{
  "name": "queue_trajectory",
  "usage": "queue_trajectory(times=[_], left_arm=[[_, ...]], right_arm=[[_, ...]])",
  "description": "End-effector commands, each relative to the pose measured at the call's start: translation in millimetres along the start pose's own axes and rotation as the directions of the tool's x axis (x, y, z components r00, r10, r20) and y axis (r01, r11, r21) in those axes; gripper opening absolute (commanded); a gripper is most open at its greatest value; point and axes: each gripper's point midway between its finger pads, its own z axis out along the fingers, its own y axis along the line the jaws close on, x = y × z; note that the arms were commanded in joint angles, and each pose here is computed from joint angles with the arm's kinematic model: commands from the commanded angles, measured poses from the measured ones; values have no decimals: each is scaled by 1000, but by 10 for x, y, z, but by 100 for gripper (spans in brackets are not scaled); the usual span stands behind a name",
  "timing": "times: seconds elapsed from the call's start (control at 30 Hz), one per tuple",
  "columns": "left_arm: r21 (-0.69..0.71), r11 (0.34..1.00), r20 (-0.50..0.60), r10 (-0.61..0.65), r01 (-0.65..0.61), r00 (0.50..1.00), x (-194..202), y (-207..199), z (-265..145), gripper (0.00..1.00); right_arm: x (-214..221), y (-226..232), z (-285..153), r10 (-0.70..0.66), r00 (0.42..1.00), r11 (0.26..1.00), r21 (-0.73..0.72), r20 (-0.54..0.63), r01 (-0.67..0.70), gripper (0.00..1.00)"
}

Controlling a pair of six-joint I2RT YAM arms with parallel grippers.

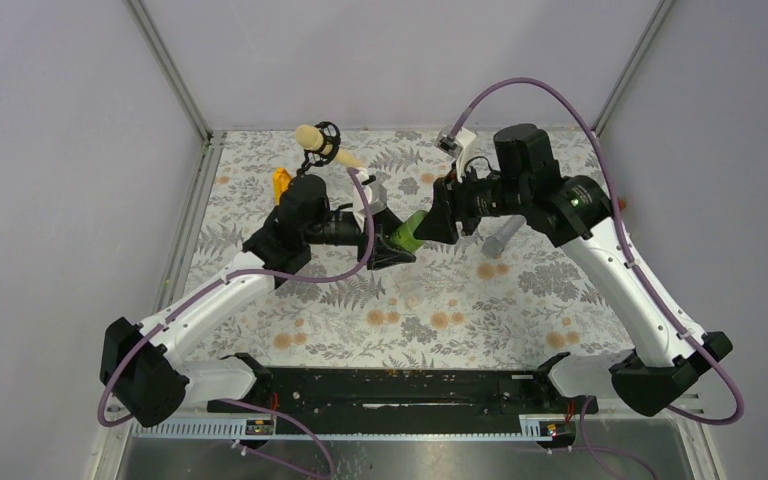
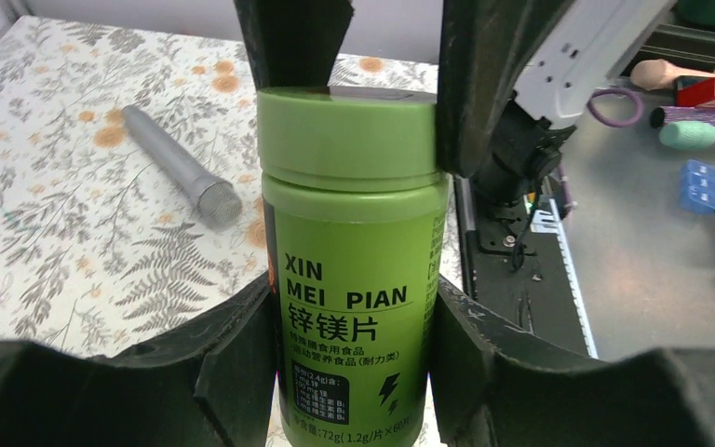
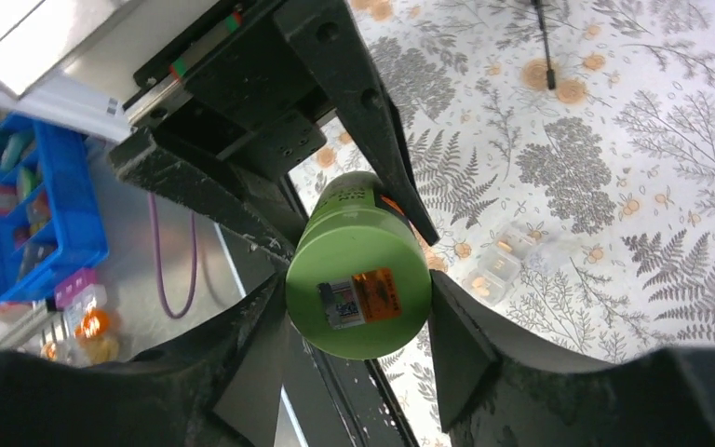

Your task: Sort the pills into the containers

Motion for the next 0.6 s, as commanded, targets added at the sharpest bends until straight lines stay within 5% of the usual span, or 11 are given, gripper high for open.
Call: queue_trajectory(times=[0.0, 0.17, 0.27, 0.33, 0.43, 0.5, 0.57], left_arm=[[-46, 992, 67, 116, -113, 991, -329, 56, 0, 0], [-222, 962, -19, 157, -157, 987, -211, 388, -76, 0], [-259, 953, 11, 165, -157, 986, -231, 435, -89, 0], [-266, 953, 25, 160, -148, 987, -239, 443, -85, 0], [-257, 957, 33, 149, -135, 988, -227, 440, -66, 0], [-245, 960, 29, 149, -137, 988, -218, 422, -58, 0], [-230, 962, 6, 154, -149, 988, -185, 396, -67, 0]], right_arm=[[-400, -414, 57, 89, 966, 955, 256, 243, -152, 36], [-440, -652, 23, 295, 810, 776, 368, 506, -512, 28], [-425, -700, 3, 352, 752, 701, 376, 557, -606, 24], [-499, -625, -8, 351, 761, 719, 364, 545, -592, 43], [-623, -472, -83, 288, 817, 791, 356, 500, -497, 88], [-666, -386, -165, 221, 857, 837, 361, 466, -412, 99], [-676, -287, -216, 150, 896, 888, 341, 419, -309, 99]])
